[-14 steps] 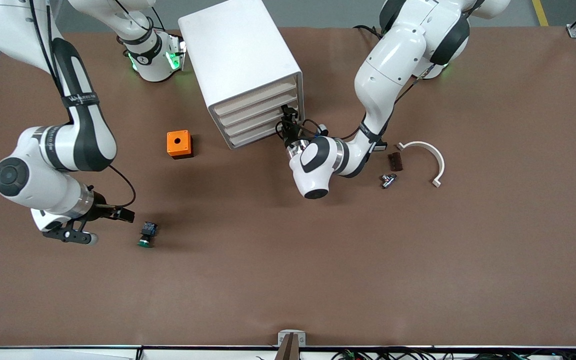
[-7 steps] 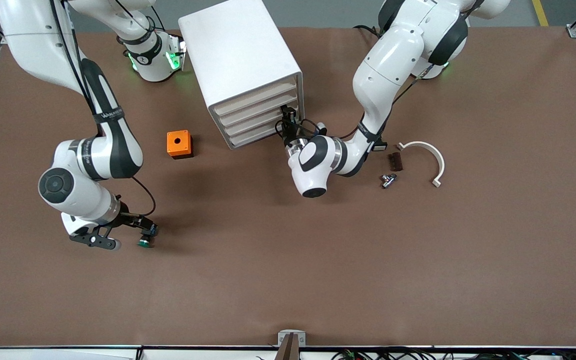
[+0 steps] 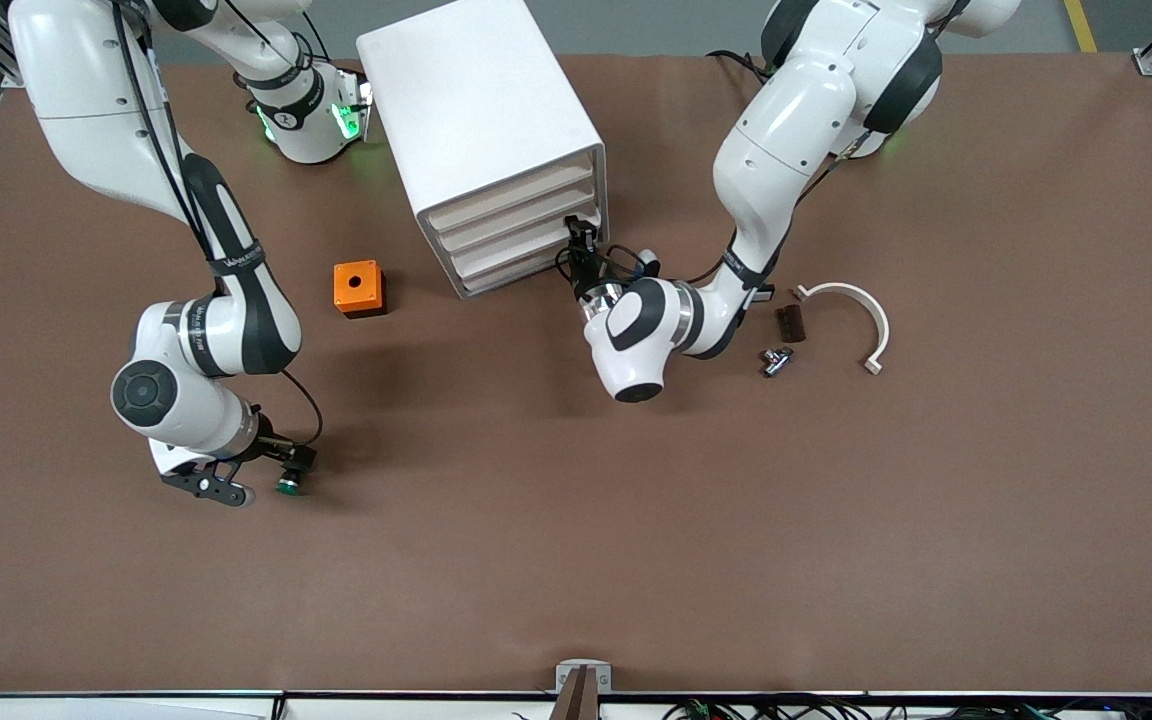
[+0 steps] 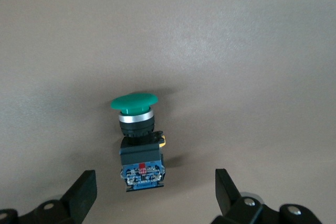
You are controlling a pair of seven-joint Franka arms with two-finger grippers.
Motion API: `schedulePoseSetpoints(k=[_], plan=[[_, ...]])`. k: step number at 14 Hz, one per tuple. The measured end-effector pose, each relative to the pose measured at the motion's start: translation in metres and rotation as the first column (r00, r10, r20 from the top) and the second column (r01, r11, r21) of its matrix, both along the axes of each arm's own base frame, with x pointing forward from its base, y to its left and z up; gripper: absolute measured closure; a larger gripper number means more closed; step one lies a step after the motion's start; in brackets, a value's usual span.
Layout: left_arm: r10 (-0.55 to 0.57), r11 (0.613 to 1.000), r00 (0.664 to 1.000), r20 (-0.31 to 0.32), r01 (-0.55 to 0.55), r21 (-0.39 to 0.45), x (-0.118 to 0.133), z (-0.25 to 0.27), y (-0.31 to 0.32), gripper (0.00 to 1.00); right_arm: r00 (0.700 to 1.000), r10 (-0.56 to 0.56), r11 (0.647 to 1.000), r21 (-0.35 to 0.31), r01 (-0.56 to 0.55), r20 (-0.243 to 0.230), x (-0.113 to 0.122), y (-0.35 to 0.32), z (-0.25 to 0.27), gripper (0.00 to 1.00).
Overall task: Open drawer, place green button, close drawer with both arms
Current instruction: 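Pull the drawer open with the left gripper while the right gripper grasps the button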
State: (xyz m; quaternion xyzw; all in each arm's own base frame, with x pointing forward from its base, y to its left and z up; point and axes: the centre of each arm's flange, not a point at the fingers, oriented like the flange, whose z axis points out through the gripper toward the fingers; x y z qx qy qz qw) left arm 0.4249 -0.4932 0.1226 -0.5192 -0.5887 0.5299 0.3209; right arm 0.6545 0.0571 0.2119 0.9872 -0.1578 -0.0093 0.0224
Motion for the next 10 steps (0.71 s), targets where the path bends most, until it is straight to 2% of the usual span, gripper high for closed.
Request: schedulePoseSetpoints(k=[5,10], plan=[[0.113,0.994,0.993,0.017,-0.113,-0.006,0.044,0.0,0.034,0.84,1.0,-0.025,1.0,-0.004,0.025,-0.019,-0.002,-0.002,-0.014,0.0],[0.252,0.967,0.968,0.01,-0.252,-0.032,0.086,0.003,0.069,0.82,0.998,-0.06,0.998,-0.008,0.06,-0.028,-0.001,-0.001,-0.025,0.0]])
